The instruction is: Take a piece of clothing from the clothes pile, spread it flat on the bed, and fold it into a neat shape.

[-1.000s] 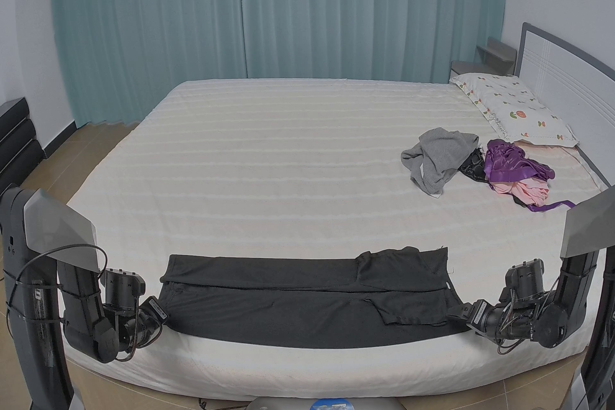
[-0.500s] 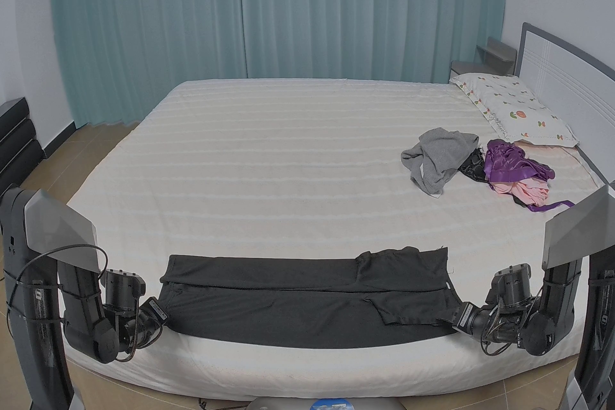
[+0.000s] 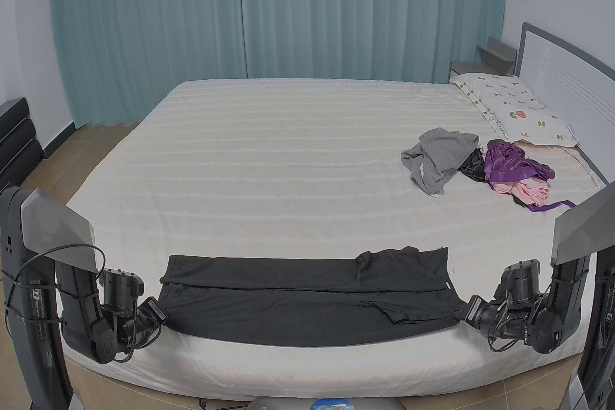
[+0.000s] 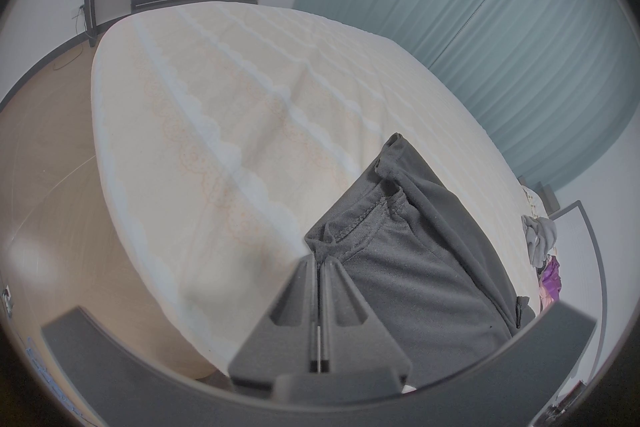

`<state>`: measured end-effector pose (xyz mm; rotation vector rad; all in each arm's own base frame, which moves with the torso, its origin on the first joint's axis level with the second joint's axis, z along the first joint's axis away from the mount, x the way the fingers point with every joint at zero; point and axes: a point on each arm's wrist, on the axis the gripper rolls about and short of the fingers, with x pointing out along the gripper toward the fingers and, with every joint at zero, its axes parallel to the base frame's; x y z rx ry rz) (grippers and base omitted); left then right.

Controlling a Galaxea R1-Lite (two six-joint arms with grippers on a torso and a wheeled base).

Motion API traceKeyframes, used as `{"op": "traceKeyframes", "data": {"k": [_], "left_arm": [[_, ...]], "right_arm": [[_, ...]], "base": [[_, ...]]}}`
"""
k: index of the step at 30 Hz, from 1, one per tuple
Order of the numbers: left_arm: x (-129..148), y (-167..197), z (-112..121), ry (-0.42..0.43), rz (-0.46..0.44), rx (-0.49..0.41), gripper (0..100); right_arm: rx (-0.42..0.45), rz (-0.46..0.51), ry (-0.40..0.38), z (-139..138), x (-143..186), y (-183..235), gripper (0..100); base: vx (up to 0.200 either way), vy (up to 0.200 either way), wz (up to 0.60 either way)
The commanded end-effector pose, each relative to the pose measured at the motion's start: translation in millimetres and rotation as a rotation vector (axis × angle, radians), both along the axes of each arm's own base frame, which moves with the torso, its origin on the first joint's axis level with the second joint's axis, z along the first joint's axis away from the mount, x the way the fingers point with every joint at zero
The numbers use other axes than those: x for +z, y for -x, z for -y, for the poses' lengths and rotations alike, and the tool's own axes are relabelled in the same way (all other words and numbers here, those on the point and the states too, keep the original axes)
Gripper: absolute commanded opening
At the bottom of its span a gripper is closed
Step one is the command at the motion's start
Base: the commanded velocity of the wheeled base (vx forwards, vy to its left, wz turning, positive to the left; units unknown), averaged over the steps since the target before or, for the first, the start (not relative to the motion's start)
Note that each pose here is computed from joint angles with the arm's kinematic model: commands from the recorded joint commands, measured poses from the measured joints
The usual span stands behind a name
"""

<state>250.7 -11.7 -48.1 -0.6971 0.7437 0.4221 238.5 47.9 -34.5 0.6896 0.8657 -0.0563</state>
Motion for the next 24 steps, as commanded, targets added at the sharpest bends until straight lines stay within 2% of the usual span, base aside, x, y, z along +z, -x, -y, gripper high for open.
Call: {"op": "traceKeyframes", "data": {"k": [1, 11, 16, 24], "left_arm": [[8.2, 1.3, -0.1, 0.0, 0.024, 0.0, 0], [19.5, 7.6, -0.5, -0.006, 0.038, -0.006, 0], [16.6, 15.4, 0.1, -0.037, 0.0, -0.042, 0], [11.5, 17.6, 1.0, -0.041, -0.025, -0.05, 0]], "right_arm": [[-0.009, 0.019, -0.012, 3.9, 6.6, 0.7, 0], [-0.024, 0.039, -0.022, 11.3, 14.8, 3.2, 0], [0.003, 0.021, -0.014, 11.5, 13.9, 9.2, 0], [0.024, 0.001, 0.015, 13.3, 9.6, 12.0, 0]], "base": [[0.0, 0.0, 0.0], [0.0, 0.0, 0.0], [0.0, 0.0, 0.0], [0.0, 0.0, 0.0]]}}
